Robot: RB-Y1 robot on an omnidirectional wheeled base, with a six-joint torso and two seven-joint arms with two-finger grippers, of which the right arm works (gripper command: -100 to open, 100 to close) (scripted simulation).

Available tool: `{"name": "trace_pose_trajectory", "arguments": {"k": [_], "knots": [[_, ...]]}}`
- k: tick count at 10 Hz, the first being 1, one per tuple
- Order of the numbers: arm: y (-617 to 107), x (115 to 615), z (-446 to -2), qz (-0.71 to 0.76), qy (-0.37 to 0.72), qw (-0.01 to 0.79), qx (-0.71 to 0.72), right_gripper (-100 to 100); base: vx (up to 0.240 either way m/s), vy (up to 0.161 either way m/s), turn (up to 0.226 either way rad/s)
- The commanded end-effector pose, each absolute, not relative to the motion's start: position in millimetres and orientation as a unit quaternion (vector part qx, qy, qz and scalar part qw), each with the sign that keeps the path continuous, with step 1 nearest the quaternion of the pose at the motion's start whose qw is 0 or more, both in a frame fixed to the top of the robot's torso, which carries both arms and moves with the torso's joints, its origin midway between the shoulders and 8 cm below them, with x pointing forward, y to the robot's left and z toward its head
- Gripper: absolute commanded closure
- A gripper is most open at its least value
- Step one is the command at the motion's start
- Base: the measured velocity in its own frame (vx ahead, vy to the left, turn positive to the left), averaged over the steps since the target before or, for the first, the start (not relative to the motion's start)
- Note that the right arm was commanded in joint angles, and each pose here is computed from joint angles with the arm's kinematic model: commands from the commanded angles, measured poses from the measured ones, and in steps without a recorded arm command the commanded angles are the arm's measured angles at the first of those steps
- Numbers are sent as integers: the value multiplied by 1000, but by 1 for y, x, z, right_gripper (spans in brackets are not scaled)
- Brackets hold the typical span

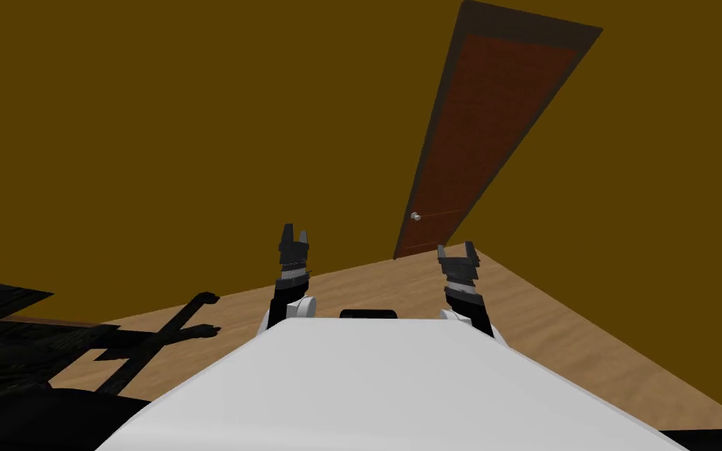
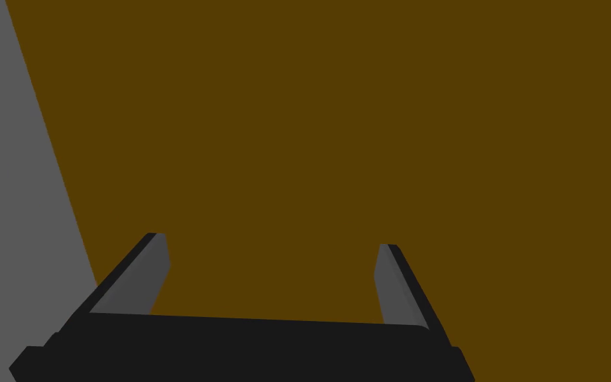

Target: Pull the door open

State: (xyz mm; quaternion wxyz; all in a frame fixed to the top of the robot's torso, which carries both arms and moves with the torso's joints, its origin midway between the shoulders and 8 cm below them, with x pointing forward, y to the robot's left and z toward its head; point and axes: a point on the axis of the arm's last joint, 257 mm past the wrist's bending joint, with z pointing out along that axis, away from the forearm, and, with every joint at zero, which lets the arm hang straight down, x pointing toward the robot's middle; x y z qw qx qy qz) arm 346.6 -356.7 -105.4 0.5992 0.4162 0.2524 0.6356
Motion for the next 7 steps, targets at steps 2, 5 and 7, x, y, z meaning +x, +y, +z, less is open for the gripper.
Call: {"name": "trace_pose_trajectory", "arguments": {"k": [2,5,7], "knots": [[-370,347,-121,639,242,585,436,-100,23,-82,231],[-393,343,-144,643,222,565,467,-100,31,-117,259],[-405,340,-155,645,210,555,482,-100,7,-95,215]]}}
